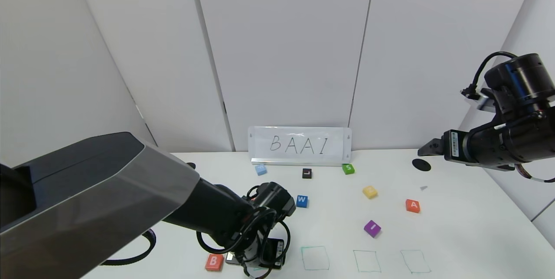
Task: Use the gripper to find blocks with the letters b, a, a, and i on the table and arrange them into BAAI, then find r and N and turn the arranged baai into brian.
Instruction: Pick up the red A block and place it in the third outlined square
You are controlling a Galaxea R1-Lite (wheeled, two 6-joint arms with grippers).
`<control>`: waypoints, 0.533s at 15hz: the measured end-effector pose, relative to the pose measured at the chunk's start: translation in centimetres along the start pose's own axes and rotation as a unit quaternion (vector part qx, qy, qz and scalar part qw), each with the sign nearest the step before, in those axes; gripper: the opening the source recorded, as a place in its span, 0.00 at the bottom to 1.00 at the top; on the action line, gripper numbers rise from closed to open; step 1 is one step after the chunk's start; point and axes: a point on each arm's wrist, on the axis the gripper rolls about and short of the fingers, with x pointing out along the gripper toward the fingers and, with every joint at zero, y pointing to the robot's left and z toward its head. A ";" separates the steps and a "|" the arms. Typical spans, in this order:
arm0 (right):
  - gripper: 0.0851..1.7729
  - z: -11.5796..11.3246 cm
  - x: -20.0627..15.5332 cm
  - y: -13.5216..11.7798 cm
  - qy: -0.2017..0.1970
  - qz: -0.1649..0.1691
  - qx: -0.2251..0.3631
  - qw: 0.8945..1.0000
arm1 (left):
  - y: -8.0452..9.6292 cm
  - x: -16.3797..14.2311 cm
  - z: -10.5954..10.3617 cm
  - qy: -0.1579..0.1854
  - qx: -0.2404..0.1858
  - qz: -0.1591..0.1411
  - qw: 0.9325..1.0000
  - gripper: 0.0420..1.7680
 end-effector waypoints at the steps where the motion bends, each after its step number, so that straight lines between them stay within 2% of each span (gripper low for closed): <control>1: 0.96 0.0 0.0 0.0 0.000 0.000 0.000 1.000 | 0.0 0.0 0.0 -0.001 0.000 0.001 1.000 0.83; 6: 0.96 0.0 0.0 0.0 0.000 0.000 0.000 1.000 | 0.6 -0.1 0.5 -0.009 -0.010 0.007 1.000 0.89; 8: 0.96 0.0 0.0 0.0 0.000 0.000 0.000 1.000 | 0.7 -0.2 0.6 -0.016 -0.011 0.018 1.000 0.91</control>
